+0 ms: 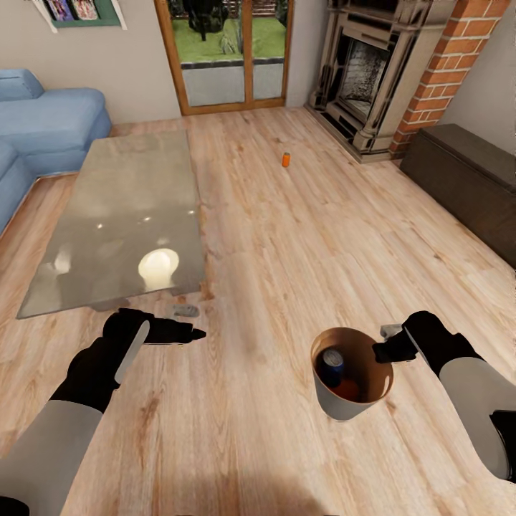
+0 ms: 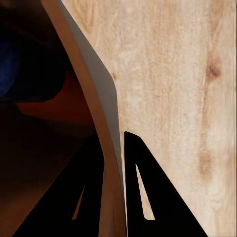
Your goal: Put the three can of soda from the living room inside the tash can in the kitchen.
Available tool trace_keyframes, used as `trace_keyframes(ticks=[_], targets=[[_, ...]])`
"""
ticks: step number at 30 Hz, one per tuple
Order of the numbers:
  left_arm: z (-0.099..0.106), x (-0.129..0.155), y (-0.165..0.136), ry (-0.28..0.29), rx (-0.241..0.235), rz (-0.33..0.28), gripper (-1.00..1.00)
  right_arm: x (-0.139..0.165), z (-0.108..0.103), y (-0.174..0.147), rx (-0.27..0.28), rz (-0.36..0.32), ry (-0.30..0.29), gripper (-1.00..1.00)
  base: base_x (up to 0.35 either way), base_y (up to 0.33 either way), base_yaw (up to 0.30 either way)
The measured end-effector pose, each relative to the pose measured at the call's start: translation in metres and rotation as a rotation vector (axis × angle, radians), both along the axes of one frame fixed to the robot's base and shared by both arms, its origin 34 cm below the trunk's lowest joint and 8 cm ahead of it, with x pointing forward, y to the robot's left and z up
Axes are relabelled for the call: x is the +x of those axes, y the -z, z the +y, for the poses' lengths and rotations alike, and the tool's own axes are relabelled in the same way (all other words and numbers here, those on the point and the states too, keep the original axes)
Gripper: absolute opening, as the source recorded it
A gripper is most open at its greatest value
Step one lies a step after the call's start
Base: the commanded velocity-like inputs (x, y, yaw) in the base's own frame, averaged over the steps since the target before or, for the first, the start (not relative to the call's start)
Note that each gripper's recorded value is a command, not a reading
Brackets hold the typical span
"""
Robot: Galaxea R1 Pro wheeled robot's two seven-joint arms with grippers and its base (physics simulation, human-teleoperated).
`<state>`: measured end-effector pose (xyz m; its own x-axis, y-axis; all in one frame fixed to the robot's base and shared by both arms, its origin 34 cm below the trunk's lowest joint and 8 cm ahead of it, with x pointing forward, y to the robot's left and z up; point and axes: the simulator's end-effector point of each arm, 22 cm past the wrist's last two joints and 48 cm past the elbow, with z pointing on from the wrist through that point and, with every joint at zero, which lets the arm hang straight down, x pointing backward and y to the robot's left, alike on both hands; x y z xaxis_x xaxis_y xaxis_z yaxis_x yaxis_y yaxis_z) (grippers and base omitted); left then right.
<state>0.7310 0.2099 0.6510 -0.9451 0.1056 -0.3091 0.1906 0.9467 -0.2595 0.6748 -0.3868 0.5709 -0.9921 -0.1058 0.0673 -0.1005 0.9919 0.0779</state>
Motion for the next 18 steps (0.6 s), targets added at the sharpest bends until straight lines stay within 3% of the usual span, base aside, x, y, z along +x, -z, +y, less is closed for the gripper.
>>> trace_keyframes(ticks=[18], targets=[[0.000,0.004,-0.013,0.000,0.001,-0.022,1.00,0.007,0.002,-0.012,0.003,-0.024,-0.001,-1.00,0.269,-0.210,0.000]])
